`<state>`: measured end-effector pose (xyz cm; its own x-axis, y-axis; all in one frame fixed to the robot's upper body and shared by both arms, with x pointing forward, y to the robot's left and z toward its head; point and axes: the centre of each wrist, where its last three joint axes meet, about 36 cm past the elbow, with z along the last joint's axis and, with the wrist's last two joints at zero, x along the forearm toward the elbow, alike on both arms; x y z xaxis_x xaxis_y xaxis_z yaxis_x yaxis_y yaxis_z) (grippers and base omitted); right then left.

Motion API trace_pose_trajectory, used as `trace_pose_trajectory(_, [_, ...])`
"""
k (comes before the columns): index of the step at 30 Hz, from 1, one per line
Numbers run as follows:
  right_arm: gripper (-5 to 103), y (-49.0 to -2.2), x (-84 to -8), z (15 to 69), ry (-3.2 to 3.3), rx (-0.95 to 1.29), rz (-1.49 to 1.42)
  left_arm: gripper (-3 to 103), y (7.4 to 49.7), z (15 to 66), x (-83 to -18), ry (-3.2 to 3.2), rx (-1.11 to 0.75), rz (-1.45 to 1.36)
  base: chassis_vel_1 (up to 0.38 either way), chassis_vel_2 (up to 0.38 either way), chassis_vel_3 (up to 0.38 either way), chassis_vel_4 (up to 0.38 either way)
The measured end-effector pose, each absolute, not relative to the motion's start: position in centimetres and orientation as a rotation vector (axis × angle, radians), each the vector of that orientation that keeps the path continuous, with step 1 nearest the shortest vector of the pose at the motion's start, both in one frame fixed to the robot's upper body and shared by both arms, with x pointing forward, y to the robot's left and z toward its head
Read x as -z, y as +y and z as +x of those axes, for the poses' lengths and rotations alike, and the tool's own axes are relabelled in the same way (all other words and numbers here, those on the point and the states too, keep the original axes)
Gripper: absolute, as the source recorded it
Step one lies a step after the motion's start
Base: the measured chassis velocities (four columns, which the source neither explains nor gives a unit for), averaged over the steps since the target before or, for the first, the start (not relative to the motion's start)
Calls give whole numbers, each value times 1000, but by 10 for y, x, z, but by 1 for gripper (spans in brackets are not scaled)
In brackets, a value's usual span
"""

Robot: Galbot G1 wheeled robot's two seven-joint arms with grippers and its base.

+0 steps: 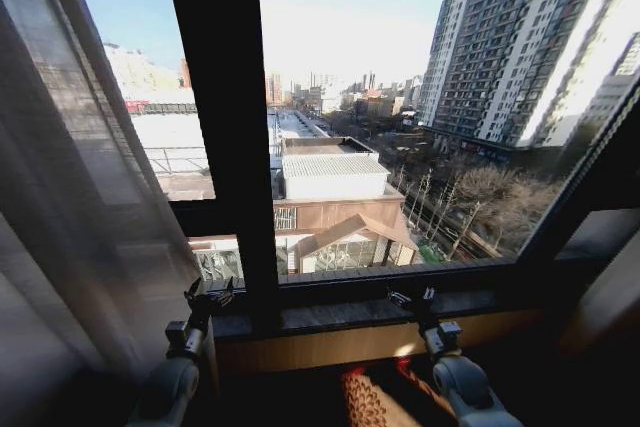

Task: Open the curtains by pulling them apart, changing their state from closed to fully open.

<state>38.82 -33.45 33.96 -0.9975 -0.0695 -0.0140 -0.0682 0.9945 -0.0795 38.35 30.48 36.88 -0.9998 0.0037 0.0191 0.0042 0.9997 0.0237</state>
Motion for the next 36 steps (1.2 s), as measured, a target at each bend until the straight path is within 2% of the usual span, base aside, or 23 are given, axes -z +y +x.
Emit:
trace_pose_trajectory(9, [100,-334,-340,388,3121,123,-108,100,309,387,-366,-3131,58,23,0,0,0,0])
trace_pose_trajectory(19, [100,-335,-340,388,3121,124,-108,100,299,347,-368,-3181,167,217,0,0,0,0])
trace_pose_trajectory(23, [100,-335,-340,388,3121,123,-108,100,313,340,-372,-3179,214,385,0,0,0,0])
trace_pose_trajectory(36, [100,-335,-340,388,3121,123,-108,100,372,357,-366,-3145,247,465,0,0,0,0])
